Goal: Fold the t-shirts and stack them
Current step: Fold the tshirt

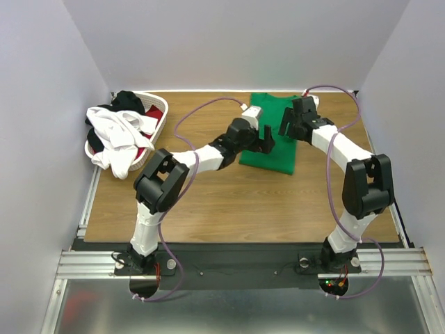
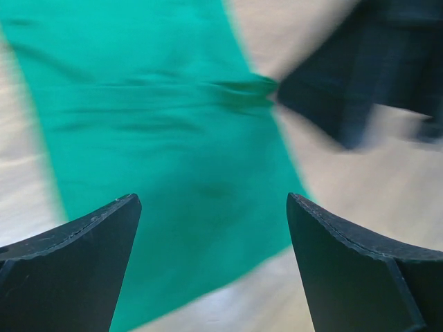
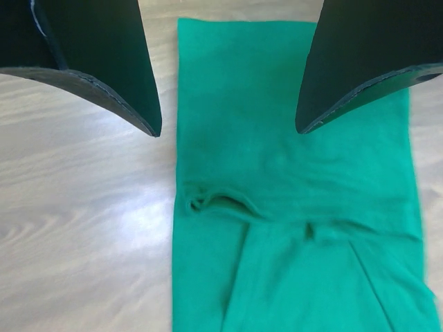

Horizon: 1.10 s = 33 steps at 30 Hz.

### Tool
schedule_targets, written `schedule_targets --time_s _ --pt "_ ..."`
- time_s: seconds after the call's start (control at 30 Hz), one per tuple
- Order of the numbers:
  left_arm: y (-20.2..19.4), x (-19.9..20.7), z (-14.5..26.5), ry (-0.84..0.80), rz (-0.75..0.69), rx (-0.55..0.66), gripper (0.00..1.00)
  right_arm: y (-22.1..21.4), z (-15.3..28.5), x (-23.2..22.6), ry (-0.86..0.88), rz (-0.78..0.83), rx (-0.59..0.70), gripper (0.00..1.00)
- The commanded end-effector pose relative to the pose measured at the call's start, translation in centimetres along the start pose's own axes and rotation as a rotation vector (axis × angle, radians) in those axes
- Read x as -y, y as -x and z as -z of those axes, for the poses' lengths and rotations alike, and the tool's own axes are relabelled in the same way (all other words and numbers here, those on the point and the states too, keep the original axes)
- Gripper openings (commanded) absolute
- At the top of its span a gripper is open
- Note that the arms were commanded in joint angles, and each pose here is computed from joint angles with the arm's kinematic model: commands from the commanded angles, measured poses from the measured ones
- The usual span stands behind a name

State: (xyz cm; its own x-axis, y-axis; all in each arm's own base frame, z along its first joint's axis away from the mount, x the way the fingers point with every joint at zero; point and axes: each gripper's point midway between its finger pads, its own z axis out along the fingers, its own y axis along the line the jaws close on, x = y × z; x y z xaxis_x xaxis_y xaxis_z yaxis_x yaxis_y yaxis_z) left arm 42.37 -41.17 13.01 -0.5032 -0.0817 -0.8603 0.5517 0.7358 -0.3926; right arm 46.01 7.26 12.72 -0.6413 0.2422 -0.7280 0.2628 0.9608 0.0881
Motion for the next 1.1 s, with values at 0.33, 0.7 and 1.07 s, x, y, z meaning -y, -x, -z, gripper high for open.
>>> schedule_targets --time_s 0.33,0.7,1.07 --pt "-5.2 3.8 -1.8 -0.108 0.006 -0.029 0.99 -6.7 -0.8 1.3 0.012 -0.02 -0.129 0.83" --pt "-9.8 2.3 -0.5 -0.091 0.076 -0.091 0.99 -12.0 1.6 3.0 0.041 -0.045 -0.209 0.84" --pt "-13.2 2.9 1.8 -0.105 0.124 -0.132 0.99 -14.9 1.7 3.5 0.049 -0.053 -0.266 0.74"
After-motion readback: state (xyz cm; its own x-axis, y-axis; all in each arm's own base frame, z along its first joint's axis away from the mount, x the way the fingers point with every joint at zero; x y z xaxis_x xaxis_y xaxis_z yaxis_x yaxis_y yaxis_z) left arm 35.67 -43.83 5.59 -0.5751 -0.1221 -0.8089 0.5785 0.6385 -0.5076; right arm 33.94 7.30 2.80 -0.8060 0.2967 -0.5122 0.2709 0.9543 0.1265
